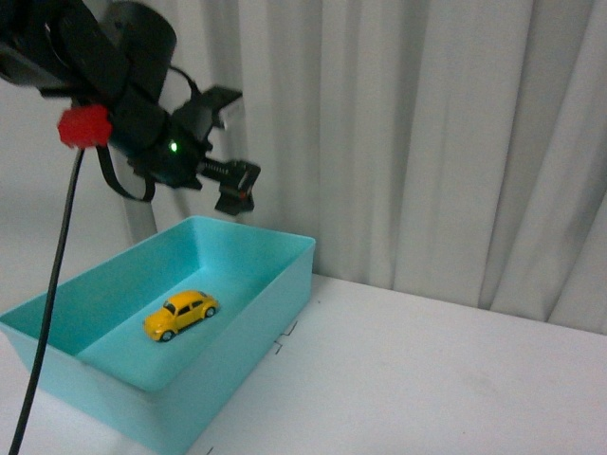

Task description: Wind up and store yellow beetle toy

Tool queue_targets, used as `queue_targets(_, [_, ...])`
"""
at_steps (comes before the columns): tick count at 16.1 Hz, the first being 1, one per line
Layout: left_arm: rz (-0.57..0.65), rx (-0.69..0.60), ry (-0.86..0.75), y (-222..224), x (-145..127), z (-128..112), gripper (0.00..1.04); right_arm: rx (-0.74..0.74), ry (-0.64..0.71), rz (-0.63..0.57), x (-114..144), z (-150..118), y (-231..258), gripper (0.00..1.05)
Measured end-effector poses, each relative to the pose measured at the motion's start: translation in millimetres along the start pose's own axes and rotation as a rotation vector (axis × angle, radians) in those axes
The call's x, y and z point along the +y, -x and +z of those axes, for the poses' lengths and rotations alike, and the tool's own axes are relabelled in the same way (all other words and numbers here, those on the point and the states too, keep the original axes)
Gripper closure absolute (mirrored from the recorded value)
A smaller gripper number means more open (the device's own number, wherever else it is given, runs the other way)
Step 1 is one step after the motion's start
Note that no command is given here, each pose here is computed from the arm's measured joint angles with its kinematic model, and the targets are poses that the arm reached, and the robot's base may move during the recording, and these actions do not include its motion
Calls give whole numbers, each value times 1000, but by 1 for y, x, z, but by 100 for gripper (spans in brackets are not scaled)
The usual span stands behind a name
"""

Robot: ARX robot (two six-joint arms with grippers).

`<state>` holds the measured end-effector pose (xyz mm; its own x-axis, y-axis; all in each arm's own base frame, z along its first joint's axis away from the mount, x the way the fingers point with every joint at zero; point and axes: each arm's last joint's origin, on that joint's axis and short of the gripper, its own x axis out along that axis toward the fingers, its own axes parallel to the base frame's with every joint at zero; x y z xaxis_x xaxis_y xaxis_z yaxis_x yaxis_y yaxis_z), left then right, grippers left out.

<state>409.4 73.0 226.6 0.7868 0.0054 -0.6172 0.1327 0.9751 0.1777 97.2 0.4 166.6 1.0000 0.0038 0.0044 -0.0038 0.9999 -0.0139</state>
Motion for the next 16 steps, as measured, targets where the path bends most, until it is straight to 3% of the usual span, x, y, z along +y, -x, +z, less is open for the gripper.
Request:
queue_targets(2, [-27,-96,-4,36,0,6,7,0,0,0,0,0,0,6])
queue_targets(3, [26,-263,18,51,-3,3,12,0,0,0,0,0,0,6])
queue_targets(5, [86,-617,155,125,-37,-33,43,1,0,0,0,0,0,6])
queue_targets(7, [87,-751,170,160,-55,-51,63,-1,0,0,0,0,0,6])
queue_targets(8, [81,-750,176,161,-61,-61,70,0,0,0,0,0,0,6])
queue_targets(9, [72,-666,198,151,-73,-92,86,0,0,0,0,0,0,6])
queue_targets(11, [66,-617,218,149,-84,-120,103,0,0,0,0,0,0,6])
queue_targets(13, [69,-685,210,165,-92,-130,103,0,0,-1,0,0,0,6])
queue_targets(16, [51,-643,209,166,-110,-152,103,0,0,0,0,0,0,6])
